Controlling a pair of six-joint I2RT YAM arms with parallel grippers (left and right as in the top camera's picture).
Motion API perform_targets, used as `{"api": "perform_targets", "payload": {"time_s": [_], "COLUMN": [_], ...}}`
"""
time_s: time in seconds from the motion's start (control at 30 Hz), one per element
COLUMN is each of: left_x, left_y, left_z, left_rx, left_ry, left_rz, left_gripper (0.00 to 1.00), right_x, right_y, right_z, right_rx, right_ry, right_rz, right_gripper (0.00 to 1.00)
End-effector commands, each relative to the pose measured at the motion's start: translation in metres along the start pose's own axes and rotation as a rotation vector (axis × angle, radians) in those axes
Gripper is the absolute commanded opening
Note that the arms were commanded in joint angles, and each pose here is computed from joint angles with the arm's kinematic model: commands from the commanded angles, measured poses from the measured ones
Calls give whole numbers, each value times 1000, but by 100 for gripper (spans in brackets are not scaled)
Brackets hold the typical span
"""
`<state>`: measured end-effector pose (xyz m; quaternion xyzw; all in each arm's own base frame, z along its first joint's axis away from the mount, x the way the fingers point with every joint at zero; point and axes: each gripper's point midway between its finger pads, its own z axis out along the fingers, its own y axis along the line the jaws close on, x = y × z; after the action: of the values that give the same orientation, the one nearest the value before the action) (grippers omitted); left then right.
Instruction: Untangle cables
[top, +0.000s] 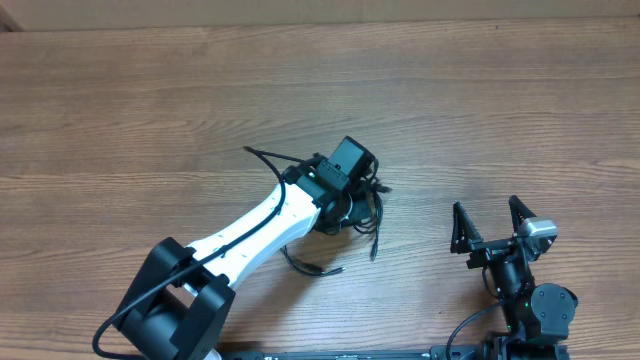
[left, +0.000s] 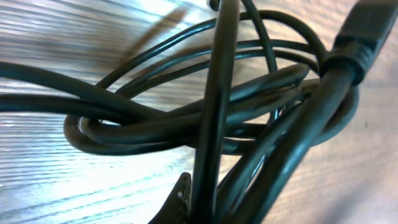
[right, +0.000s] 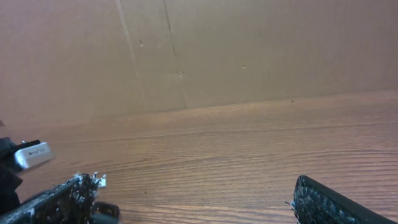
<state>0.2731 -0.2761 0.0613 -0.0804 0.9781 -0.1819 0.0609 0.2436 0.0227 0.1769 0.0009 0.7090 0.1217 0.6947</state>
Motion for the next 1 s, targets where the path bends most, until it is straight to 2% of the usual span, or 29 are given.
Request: {"api": "perform_targets", "payload": {"time_s": [0.0,0.07,0.13,0.17,0.3,0.33,0.4,0.53,0.63,0.73,0.8,0.97], "left_x": [22,33,41,46,57,55,47,5,-19,-23,-17,-4], "left_y": [-10,-5,5,11,25,27,31,34,13,-7,-10,2], "left_z": [-1,-4,-6,-7,-11,-15,-24,-64,-86,-90,-87,-72], "left_rx": [74,83,63,46,-2,-11,-46,-207,-201,-136,-113,-120], "left_ry": [95,152,205,230,288,291,284,161,69,44,68,121], "left_rz": [340,431,420,408,415,464,509,521,614,783,871,890], "left_gripper": [4,4,5,10,72,99,100,100,98,89,89,83], "right_x": [1,1,1,1,1,1,1,1,1,1,1,1], "right_y": [-3,-3,-3,-3,-3,-3,-3,-3,-3,-3,-3,-3], "right_z": [0,0,0,0,0,0,0,0,0,0,0,0], "right_rx": [15,15,15,15,15,15,15,15,15,15,15,15], "right_ry": [-7,-7,-7,-7,-7,-7,-7,-7,-7,-7,-7,-6], "right_rz": [-8,-8,-8,-8,-8,-8,-8,-8,-8,-8,-8,-8], "right_gripper": [100,100,100,100,100,100,100,100,100,100,100,100]}}
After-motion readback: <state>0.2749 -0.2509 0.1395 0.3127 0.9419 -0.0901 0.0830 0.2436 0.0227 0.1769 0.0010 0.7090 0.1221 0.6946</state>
